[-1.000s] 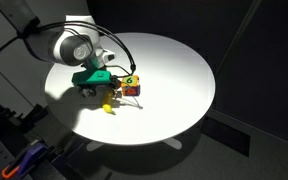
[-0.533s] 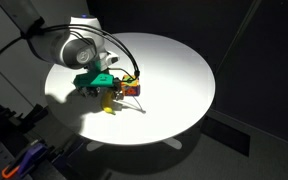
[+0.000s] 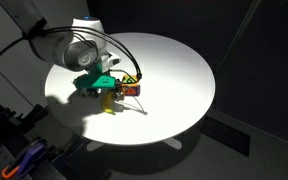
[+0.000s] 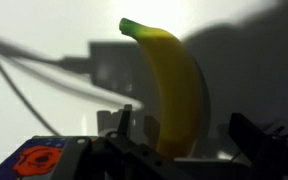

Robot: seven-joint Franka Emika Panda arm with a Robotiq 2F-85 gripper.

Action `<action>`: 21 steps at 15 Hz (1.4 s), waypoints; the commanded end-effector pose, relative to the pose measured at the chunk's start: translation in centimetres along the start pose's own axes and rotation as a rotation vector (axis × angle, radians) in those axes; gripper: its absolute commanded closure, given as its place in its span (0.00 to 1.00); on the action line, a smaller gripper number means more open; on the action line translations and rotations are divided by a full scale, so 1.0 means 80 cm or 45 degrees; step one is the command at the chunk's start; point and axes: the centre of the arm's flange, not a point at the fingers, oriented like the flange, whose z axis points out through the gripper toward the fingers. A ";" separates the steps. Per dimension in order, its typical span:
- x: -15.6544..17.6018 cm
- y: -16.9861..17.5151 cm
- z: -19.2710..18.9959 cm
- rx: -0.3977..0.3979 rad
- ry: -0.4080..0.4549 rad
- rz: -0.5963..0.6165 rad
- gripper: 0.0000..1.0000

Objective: Put the banana plush toy on top of the white and black dice

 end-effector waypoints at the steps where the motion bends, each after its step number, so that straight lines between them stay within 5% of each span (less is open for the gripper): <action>1: -0.002 0.006 0.003 0.014 0.030 -0.041 0.24; 9: -0.011 0.006 -0.014 0.015 0.028 0.002 0.84; 21: -0.028 -0.013 -0.070 0.126 -0.002 0.148 0.84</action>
